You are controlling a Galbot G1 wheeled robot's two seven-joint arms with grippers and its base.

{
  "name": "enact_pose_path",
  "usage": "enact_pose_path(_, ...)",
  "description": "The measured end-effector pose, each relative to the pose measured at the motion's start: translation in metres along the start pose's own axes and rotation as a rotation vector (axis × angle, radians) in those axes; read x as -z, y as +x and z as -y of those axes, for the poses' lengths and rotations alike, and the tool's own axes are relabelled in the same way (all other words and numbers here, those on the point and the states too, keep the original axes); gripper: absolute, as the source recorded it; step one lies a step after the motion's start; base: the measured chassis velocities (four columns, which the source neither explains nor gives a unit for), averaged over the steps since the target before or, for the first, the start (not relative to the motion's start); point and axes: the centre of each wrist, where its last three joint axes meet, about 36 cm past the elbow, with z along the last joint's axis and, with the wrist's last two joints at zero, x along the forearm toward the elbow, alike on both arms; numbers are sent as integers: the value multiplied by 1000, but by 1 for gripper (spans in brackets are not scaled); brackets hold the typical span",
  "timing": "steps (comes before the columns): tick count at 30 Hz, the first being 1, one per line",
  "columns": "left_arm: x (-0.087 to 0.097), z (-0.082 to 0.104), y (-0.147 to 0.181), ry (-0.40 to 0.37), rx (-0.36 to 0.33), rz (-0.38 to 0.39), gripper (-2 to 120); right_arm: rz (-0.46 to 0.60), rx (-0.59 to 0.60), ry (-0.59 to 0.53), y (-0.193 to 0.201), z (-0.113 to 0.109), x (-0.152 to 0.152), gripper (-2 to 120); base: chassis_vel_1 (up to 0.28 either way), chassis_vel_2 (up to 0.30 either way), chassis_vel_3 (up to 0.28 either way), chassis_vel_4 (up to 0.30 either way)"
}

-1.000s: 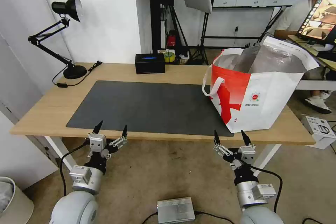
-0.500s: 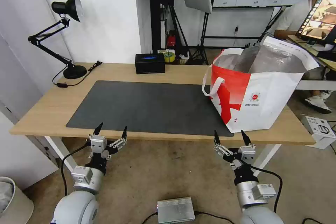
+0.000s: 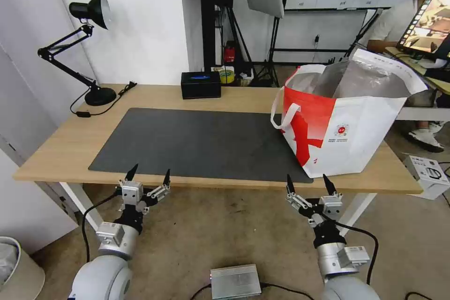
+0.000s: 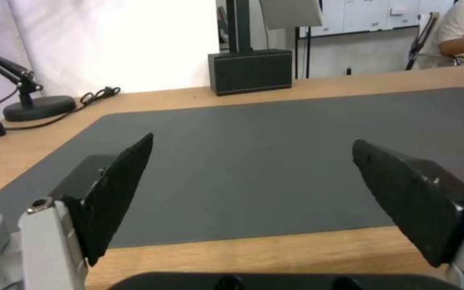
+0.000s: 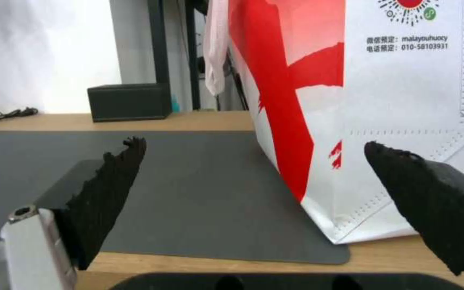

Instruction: Pick up the trash from the table and place it into the takeout bag.

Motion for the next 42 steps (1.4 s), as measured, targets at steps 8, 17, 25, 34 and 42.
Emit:
enact_pose_path(8,0,0,0,0,0,0,100,0,0,0,0,0,0,100,0,0,0,0)
enact_pose_path(17,0,0,0,0,0,0,100,0,0,0,0,0,0,100,0,0,0,0)
enact_pose_path(25,0,0,0,0,0,0,100,0,0,0,0,0,0,100,0,0,0,0)
enact_pose_path(34,0,0,0,0,0,-1,100,0,0,0,0,0,0,100,0,0,0,0)
enact_pose_path(42,0,0,0,0,0,-1,100,0,0,0,0,0,0,100,0,0,0,0)
